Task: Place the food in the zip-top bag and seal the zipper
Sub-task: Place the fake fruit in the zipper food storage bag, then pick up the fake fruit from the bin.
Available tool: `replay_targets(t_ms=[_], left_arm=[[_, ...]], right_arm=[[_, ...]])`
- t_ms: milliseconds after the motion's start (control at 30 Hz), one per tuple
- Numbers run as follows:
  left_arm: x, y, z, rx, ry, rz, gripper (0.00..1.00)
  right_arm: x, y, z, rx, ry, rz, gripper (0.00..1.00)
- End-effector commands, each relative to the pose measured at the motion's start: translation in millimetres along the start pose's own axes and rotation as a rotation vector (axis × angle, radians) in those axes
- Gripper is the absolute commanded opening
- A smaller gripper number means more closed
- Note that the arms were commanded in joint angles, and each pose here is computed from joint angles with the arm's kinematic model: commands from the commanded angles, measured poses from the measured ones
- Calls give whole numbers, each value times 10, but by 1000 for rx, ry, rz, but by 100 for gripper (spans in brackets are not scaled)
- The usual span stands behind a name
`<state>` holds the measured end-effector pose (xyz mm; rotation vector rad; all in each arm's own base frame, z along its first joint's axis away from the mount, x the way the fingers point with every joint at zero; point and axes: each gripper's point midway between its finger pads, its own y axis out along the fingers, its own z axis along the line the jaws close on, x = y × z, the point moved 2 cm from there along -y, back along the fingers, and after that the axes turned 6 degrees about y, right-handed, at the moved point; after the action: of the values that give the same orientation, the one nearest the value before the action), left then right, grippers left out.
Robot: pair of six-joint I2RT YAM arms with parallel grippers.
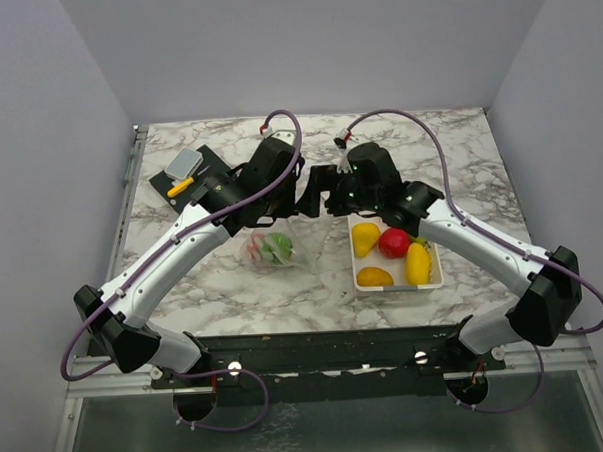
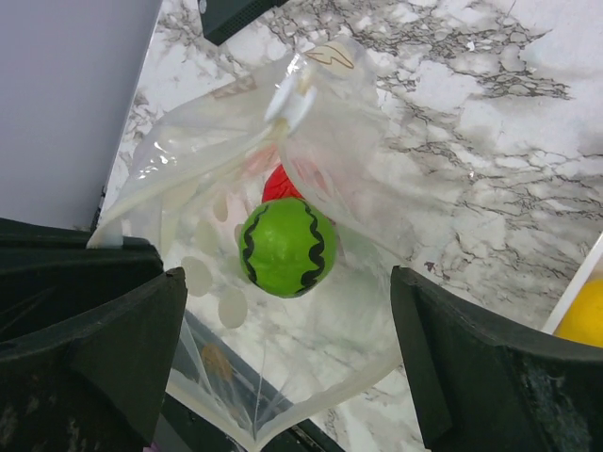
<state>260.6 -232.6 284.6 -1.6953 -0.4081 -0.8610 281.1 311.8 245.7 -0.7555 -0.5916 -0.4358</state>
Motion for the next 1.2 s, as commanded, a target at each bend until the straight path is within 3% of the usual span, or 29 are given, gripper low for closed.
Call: replay_targets(t_ms=[0, 767, 1167], left_arm=[[103, -5, 10, 15, -5, -36, 0], [46, 26, 65, 26, 14, -31, 0], [1, 58, 55, 16, 15, -23, 0]], right_arm=[[52, -156, 48, 0, -4, -26, 94], [27, -840, -658, -377, -34, -127, 93], [-293, -1033, -1228, -618, 35, -74, 93]])
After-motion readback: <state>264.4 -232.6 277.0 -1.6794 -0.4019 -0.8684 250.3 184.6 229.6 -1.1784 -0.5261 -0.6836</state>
